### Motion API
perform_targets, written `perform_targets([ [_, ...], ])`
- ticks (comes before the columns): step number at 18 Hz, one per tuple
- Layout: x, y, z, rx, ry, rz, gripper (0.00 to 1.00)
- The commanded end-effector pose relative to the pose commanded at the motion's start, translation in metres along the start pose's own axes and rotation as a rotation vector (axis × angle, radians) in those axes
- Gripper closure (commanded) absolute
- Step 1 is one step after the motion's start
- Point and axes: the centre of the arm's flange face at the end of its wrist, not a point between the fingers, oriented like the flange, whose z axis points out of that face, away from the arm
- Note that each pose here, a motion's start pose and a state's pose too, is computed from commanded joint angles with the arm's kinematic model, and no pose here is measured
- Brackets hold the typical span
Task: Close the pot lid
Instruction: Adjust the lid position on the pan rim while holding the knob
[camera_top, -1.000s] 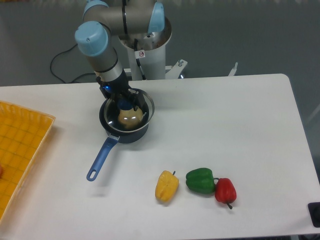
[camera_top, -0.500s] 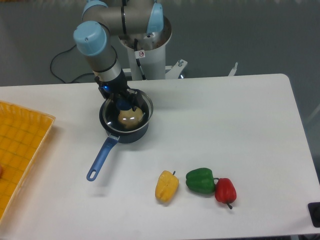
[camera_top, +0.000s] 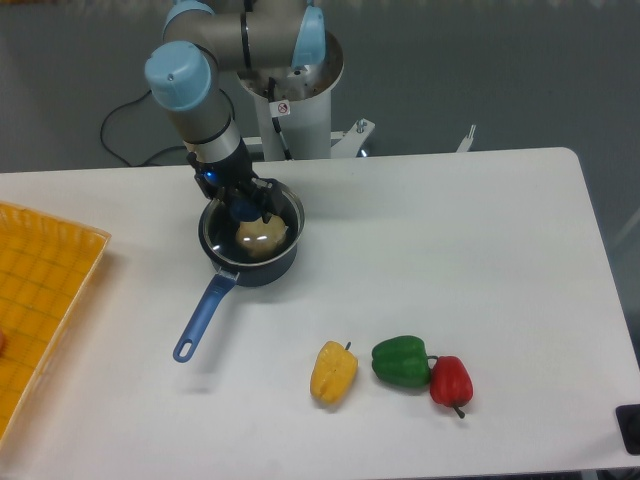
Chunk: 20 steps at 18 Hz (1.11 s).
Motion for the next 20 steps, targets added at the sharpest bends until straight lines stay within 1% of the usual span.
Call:
perform_targets([
  [20,0.017,-0.006,0.005,-0.009,0.012,0.014,0.44],
])
